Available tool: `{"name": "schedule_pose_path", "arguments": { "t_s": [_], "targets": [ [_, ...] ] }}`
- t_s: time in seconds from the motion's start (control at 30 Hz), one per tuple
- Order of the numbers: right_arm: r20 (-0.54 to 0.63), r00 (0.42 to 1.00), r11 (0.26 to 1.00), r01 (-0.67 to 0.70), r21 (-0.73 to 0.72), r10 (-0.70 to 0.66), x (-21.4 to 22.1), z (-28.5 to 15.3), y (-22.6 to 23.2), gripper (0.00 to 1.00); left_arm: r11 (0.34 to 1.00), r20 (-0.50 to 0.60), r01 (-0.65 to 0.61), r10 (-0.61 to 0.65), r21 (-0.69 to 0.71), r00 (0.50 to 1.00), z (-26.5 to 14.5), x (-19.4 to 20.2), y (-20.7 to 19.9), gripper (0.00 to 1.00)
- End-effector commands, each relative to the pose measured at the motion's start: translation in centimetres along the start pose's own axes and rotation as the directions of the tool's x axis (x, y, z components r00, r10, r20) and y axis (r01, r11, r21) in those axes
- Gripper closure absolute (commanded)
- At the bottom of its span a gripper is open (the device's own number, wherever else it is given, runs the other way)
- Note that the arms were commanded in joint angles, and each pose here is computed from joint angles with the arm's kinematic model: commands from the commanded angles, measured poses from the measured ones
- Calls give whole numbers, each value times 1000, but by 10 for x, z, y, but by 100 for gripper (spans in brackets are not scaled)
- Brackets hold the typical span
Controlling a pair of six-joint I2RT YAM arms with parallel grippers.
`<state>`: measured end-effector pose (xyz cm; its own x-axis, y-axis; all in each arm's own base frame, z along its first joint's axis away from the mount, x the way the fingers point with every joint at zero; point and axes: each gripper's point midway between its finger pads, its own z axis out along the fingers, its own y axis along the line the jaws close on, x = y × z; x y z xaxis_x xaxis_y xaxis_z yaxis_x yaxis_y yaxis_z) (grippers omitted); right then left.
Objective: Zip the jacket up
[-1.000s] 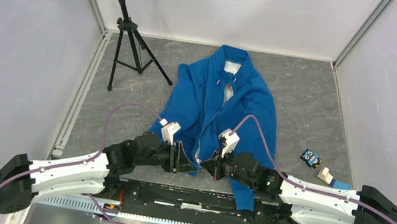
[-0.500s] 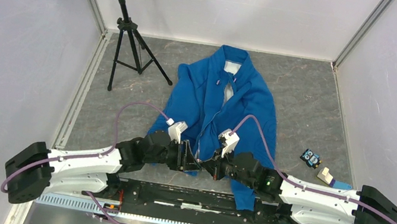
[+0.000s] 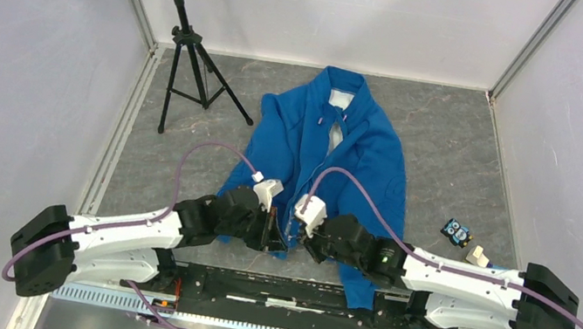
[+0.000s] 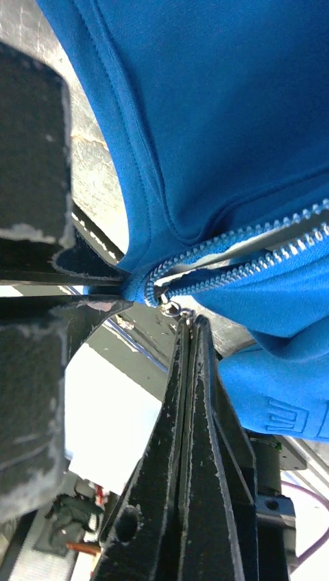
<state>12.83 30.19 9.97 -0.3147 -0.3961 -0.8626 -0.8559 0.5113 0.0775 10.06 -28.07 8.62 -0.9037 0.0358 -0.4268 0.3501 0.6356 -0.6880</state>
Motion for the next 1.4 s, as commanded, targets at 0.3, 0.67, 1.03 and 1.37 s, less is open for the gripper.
{"name": "schedule_pose_path", "arguments": {
  "t_s": [0.3,0.67,1.03,1.37],
  "targets": [
    [55,856,790,448,418,-514,-93,-26,-38,100,997,-299,-80,77,2,951,-5,56,17,98],
    [31,937,751,259,607,-348,-75,-47,-115,100,1000,-291,-16,8,-23,957,-9,78,40,98],
    [-127,913,586,351,731,-389,-135,-22,-247,100,1000,-329,-28,22,-12,944,-5,82,40,98],
    [-184,903,442,358,823,-388,-211,32,-386,100,1000,-343,2,4,17,939,-5,86,33,98]
  ]
}}
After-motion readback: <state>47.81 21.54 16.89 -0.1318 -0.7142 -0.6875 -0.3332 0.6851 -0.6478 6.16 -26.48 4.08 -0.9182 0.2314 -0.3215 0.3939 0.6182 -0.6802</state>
